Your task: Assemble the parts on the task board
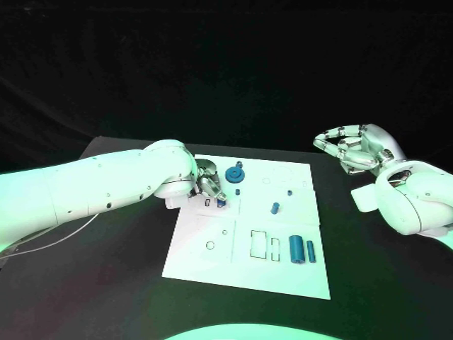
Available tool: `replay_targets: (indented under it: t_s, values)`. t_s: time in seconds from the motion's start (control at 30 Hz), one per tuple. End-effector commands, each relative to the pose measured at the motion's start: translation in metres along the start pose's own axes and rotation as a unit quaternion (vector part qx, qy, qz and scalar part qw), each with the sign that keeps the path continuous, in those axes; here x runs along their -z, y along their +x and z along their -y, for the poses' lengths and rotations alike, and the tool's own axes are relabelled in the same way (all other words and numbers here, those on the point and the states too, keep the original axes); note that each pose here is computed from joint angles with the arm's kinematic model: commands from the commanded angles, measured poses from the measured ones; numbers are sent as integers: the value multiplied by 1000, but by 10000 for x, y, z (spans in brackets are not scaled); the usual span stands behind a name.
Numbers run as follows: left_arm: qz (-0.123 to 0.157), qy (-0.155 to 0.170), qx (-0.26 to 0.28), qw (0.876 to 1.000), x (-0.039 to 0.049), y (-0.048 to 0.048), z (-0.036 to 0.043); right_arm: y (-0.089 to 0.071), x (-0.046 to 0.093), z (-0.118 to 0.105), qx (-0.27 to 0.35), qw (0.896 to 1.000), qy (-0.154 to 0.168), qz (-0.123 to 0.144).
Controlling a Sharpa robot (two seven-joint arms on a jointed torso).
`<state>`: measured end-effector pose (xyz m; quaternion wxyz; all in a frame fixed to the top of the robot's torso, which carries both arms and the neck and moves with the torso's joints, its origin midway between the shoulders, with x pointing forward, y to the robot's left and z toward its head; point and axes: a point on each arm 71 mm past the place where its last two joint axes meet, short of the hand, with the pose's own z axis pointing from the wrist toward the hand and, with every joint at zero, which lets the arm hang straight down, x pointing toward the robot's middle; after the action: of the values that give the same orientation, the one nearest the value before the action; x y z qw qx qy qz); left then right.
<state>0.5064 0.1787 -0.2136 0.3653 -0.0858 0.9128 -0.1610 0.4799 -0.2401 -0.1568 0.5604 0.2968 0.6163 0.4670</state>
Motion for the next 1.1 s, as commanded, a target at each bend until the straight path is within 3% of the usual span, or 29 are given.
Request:
replay_targets:
  t_s: [0.03,0.7,1.1]
  values:
    - [2,-9,-25,1000,-3,7,-2,12,2,-4,-1,1000,-5,-6]
    - [1,-15,-46,999,0,11,-22,9,3,-2,0,1000,-4,-4]
    - [-2,-13,-53,999,-5,25,4,15,2,-4,-1,1000,-5,-5]
